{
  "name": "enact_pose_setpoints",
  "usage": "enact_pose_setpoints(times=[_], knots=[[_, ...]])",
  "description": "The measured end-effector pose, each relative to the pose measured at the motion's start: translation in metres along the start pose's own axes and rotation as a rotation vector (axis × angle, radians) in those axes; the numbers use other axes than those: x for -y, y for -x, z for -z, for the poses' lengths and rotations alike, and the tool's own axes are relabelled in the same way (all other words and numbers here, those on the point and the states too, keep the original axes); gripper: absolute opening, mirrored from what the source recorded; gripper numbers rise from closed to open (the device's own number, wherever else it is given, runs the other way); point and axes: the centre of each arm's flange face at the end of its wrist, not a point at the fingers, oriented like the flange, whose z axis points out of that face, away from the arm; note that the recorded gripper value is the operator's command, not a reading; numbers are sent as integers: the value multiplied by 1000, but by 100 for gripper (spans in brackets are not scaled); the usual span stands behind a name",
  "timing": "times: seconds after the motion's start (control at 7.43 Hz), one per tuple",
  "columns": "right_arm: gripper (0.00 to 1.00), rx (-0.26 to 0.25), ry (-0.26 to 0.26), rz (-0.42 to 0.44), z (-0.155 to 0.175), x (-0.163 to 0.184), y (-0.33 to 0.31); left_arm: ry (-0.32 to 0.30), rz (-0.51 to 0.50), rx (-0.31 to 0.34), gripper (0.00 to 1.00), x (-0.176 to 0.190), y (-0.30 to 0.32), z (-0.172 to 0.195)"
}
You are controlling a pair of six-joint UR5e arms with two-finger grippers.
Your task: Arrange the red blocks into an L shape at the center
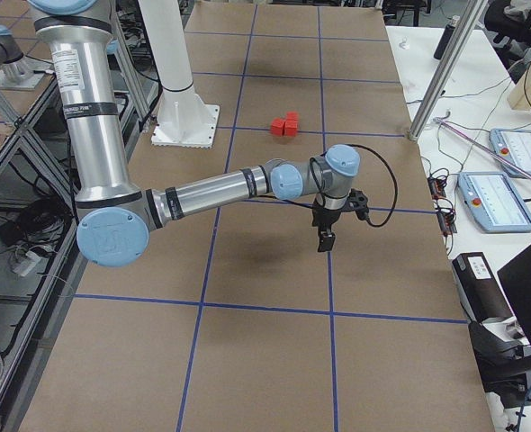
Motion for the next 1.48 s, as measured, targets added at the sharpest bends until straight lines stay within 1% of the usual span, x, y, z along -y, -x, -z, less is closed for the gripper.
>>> enact_pose_setpoints(times=[0.27, 0.54, 0.67, 0.81, 1.08, 1.21, 1.48], knots=[[100, -3, 6, -9, -3, -5, -5, 4, 40, 2, 100, -9, 17, -2], [100, -5, 6, -30, -2, -9, -16, -2, 37, 2, 100, -6, 17, 0], [100, -4, -1, -54, 3, -13, -30, -4, 28, 1, 100, -6, 15, -1], [100, -2, -12, -97, 10, -21, -54, -5, 20, 1, 100, -6, 14, -2], [100, -12, -29, -209, 21, -56, -116, -3, 15, 1, 100, -6, 13, -5], [100, -18, -29, -228, 22, -73, -138, -4, 13, 0, 100, -6, 13, -4], [100, -23, -25, -234, 20, -99, -165, -11, 6, 0, 100, -6, 12, -3]])
